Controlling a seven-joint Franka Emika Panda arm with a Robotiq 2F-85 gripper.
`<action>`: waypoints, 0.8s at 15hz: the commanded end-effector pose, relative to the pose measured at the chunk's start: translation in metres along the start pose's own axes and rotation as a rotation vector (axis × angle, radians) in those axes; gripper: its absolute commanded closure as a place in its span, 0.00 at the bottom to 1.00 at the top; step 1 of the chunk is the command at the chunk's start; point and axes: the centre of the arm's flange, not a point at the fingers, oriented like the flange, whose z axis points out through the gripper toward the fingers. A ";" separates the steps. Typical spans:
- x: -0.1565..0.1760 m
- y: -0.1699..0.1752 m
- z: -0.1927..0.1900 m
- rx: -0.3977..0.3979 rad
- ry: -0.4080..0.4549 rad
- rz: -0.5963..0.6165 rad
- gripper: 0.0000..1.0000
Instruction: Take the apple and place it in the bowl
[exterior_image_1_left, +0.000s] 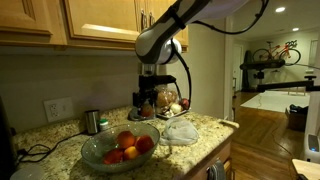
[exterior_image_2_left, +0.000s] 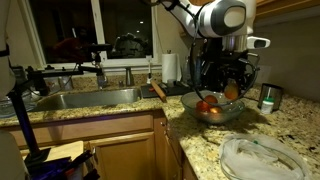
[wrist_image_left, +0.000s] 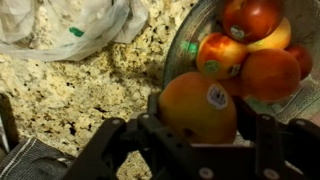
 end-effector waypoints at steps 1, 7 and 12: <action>0.031 -0.004 0.009 -0.005 -0.037 -0.013 0.53; 0.053 -0.015 0.029 0.021 -0.123 -0.039 0.53; 0.061 -0.030 0.050 0.030 -0.192 -0.061 0.53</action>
